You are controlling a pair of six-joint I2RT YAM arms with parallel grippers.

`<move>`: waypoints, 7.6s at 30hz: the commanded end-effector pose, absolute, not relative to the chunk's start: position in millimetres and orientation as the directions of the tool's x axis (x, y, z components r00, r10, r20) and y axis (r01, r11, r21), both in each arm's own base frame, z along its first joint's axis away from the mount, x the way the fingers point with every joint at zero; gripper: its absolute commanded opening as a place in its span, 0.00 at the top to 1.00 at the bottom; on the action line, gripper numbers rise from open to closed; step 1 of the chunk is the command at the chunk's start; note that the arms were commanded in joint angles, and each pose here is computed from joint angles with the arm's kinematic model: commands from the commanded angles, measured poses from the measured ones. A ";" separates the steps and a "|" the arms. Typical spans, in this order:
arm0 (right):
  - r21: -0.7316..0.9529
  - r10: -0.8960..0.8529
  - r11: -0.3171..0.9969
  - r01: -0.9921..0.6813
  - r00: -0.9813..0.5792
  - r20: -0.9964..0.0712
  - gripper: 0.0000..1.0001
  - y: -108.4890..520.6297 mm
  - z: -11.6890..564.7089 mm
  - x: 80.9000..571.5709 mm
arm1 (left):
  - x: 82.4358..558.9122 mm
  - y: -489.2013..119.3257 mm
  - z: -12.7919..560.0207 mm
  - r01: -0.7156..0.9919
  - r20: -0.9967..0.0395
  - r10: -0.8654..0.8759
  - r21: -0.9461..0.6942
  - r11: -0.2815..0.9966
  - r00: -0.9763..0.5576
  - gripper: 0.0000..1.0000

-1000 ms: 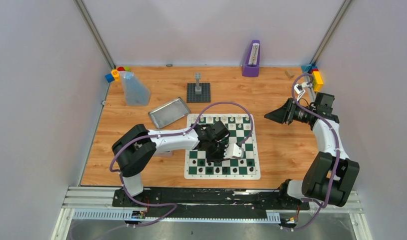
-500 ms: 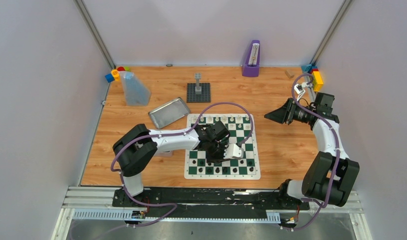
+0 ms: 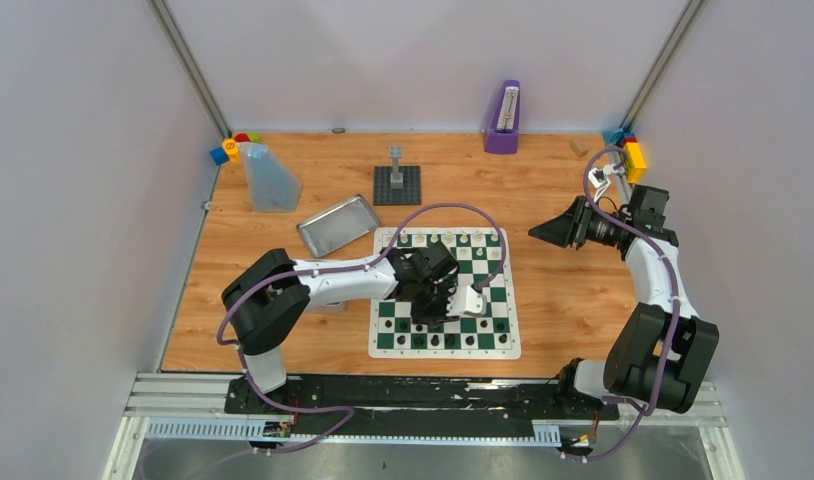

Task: Set up the chess pieces on the board
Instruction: Place the chess piece on the chessboard, then adjust the storage box at the center of the board, then pick up the chess piece from the storage box.

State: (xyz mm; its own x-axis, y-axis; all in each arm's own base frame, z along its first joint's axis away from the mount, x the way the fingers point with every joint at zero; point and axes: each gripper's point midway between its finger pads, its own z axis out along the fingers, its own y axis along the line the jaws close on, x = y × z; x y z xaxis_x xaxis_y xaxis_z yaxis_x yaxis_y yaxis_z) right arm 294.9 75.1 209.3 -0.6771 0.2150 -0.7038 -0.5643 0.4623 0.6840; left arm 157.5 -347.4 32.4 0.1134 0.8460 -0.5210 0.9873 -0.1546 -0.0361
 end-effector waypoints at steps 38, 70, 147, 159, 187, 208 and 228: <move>0.625 0.195 0.460 -0.631 -0.615 -0.764 0.52 74.1 230.8 298.9 | 224.1 -14.3 104.2 0.638 -0.300 0.662 0.188 0.747 -0.686 0.45; 0.590 0.148 0.555 -0.586 -0.628 -0.764 0.52 63.4 205.7 314.2 | 251.4 21.7 91.2 0.454 -0.337 0.468 0.125 0.882 -0.817 0.39; 0.582 0.136 0.557 -0.592 -0.626 -0.768 0.52 64.2 204.7 313.2 | 296.3 -105.5 117.3 0.897 -0.371 0.871 0.174 0.406 -0.322 0.52; 0.583 0.136 0.558 -0.590 -0.628 -0.766 0.52 64.2 203.6 312.8 | 252.0 -90.9 77.8 0.900 -0.356 0.849 0.046 0.433 -0.390 0.57; 0.584 0.133 0.561 -0.587 -0.632 -0.763 0.52 64.0 201.1 312.9 | 282.0 -70.6 40.4 0.905 -0.258 0.885 0.077 0.419 -0.388 0.55; 0.586 0.133 0.561 -0.585 -0.635 -0.761 0.52 63.8 200.3 313.2 | 276.0 -78.2 54.5 0.904 -0.285 0.869 0.018 0.427 -0.404 0.89; 0.564 0.128 0.585 -0.583 -0.620 -0.774 0.53 59.4 205.7 316.0 | 240.0 -244.8 161.3 0.992 -0.410 0.911 0.085 0.091 -0.049 0.92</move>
